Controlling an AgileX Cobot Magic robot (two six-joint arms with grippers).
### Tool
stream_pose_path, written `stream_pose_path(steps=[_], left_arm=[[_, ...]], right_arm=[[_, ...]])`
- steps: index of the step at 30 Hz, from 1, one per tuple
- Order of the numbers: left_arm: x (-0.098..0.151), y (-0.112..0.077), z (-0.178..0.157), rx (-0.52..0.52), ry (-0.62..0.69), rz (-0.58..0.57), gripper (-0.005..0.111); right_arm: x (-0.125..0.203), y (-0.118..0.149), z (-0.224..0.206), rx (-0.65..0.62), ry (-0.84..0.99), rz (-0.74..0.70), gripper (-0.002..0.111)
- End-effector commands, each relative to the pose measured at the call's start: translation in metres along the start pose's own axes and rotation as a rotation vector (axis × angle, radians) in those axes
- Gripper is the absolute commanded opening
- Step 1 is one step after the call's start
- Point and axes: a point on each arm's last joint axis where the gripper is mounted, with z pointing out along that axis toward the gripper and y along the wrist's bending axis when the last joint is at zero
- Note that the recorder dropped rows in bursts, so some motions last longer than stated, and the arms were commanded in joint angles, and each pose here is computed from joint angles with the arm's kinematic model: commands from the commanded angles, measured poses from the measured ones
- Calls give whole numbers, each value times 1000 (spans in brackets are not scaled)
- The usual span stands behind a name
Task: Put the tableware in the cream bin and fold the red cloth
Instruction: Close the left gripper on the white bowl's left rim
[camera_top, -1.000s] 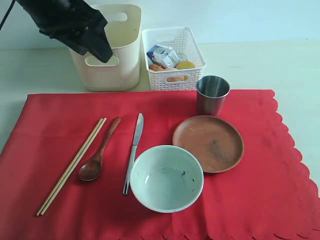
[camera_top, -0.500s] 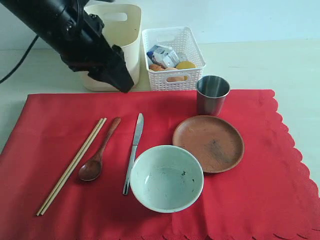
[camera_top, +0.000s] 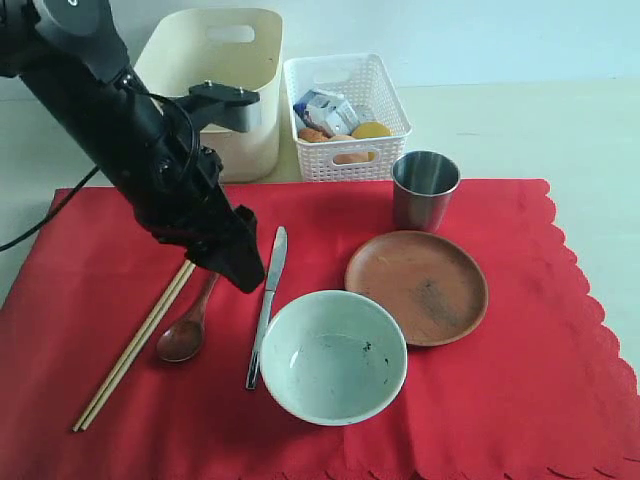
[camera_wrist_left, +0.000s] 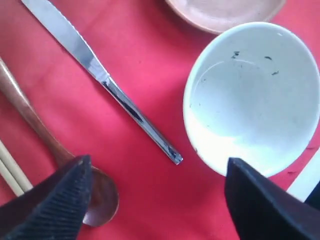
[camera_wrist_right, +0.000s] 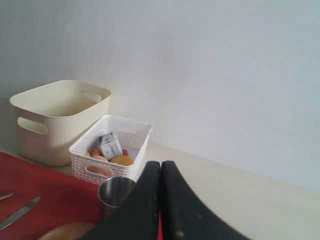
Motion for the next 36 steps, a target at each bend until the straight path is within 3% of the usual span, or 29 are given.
stream_pose_path(steps=[1,9,15,31,33,36], left_arm=[[2,-3,15,22,17,-14,71],[-8,-24,49,4,7,58,71],[-18,-12,68,-58,-68,24,71],[-12,-6,90,-38,14,6,71],[-11,-6,92,-37,18,4,69],[-11,-6,92,-36,22,5,54]], right_arm=[[2,-5,-2,91,9,12,0],[5,-15,-3,251,33,28,0],[51,-10,0,274,59,36,0],[127,1,4,252,199,62,0],[127,1,4,254,190,60,0],[125,1,3,259,166,56,0]])
